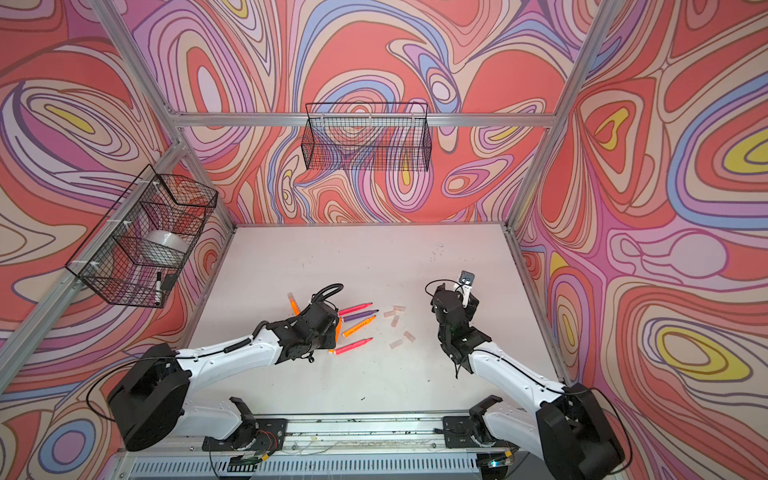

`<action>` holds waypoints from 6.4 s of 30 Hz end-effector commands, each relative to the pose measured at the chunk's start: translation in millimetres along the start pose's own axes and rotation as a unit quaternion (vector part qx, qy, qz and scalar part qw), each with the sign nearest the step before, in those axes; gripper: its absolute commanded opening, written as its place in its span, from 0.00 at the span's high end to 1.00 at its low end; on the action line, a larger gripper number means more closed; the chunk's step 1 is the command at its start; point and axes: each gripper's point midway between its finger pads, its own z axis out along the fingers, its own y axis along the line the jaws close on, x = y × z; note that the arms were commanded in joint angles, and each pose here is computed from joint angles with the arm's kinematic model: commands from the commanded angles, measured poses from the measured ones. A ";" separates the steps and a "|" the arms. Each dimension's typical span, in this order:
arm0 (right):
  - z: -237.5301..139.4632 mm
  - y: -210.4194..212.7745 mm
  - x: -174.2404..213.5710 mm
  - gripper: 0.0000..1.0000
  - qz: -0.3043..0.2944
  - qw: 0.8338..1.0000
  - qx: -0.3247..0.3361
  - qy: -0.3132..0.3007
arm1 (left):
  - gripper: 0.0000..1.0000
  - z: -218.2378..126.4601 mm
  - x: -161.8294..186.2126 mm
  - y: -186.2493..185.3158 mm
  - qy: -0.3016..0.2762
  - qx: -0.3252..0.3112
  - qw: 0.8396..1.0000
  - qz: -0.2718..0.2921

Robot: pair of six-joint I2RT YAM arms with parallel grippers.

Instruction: Insert the pens into the pen caps

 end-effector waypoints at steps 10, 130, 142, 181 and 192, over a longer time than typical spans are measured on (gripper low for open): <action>-0.7 -1.0 0.8 0.23 -0.001 1.000 -0.002 0.001 | 0.51 14.7 7.3 -7.9 0.035 -0.010 0.999 0.037; -161.3 282.5 82.4 1.00 0.119 0.837 -0.478 0.239 | 0.74 -91.5 -37.5 -99.5 -0.188 0.348 0.912 0.107; -160.6 282.5 91.0 1.00 0.112 0.840 -0.472 0.245 | 0.95 -95.2 -40.6 -92.5 -0.203 0.340 0.914 0.094; -105.1 125.9 190.9 0.43 0.038 0.931 -0.213 0.294 | 1.00 -67.1 -28.2 -7.4 -0.227 0.187 0.956 -0.002; -100.1 133.0 198.3 0.44 0.019 0.932 -0.203 0.299 | 1.00 -69.2 -28.1 -3.1 -0.228 0.178 0.957 -0.003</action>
